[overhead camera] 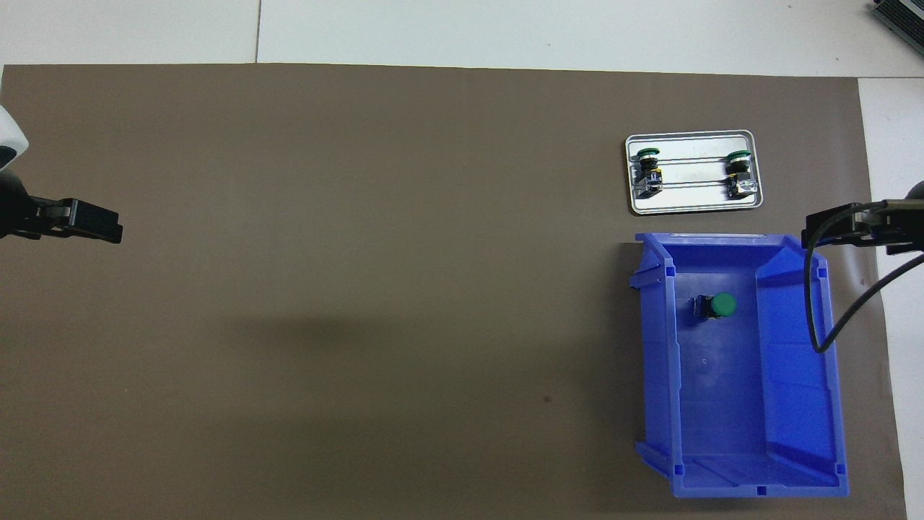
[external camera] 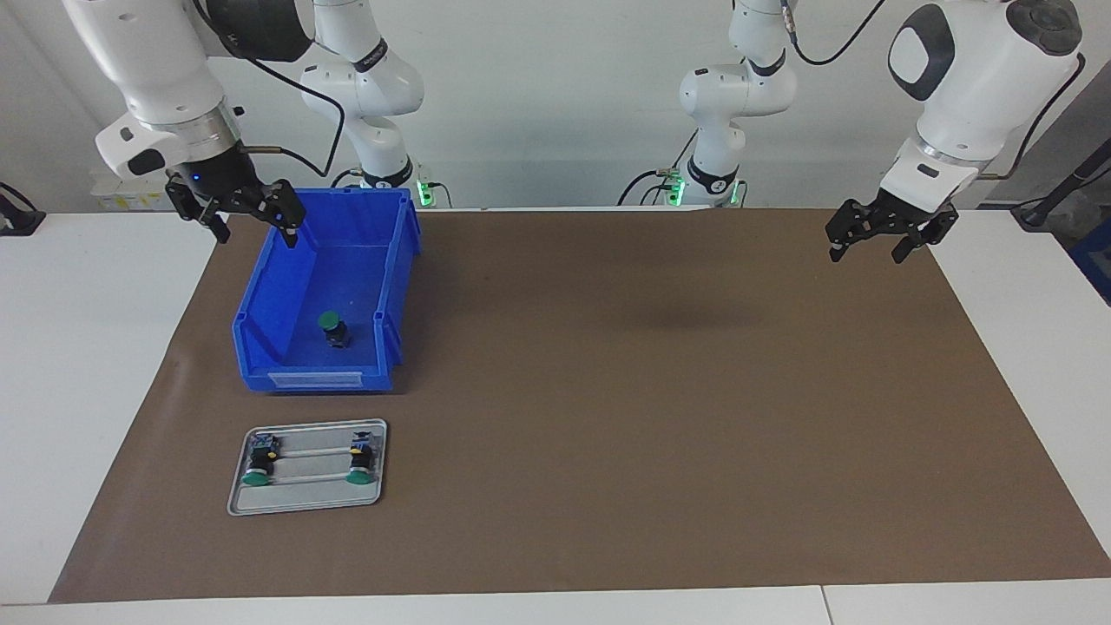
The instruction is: Place and press button with both arms
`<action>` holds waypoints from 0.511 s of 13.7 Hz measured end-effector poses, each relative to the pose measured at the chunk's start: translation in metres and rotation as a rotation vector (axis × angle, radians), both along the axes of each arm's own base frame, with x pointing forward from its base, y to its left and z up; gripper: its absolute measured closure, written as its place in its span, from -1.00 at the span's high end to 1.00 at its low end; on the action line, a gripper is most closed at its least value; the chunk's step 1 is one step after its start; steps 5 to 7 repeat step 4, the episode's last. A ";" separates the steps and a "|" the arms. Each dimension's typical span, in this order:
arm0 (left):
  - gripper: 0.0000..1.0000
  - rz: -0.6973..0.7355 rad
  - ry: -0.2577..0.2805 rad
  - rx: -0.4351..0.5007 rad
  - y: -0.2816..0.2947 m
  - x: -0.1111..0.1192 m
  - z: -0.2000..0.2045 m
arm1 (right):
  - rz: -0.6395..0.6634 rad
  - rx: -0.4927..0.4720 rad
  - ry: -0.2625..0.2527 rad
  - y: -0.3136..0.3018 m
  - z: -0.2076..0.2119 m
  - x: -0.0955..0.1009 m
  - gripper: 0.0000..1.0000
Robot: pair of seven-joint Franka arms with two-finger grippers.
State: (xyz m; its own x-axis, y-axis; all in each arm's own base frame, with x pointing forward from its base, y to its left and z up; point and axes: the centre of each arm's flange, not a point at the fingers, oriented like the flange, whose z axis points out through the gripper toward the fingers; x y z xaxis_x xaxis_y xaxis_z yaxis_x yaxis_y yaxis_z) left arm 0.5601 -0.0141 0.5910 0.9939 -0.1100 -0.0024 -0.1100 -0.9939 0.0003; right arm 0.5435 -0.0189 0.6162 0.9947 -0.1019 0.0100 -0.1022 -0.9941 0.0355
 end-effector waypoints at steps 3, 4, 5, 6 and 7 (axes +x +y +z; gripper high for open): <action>1.00 0.000 0.000 0.000 0.000 0.000 0.000 | -0.003 0.002 0.001 -0.002 0.000 0.000 1.00; 1.00 0.000 0.000 0.000 0.000 0.000 0.000 | -0.003 0.002 0.001 -0.002 0.000 0.000 1.00; 1.00 0.000 0.000 0.000 0.000 0.000 0.000 | -0.003 0.002 0.001 -0.002 0.000 0.000 1.00; 1.00 0.000 0.000 0.000 0.000 0.000 0.000 | -0.003 0.002 0.001 -0.002 0.000 0.000 1.00; 1.00 0.000 0.000 0.000 0.000 0.000 0.000 | -0.003 0.002 0.001 -0.002 0.000 0.000 1.00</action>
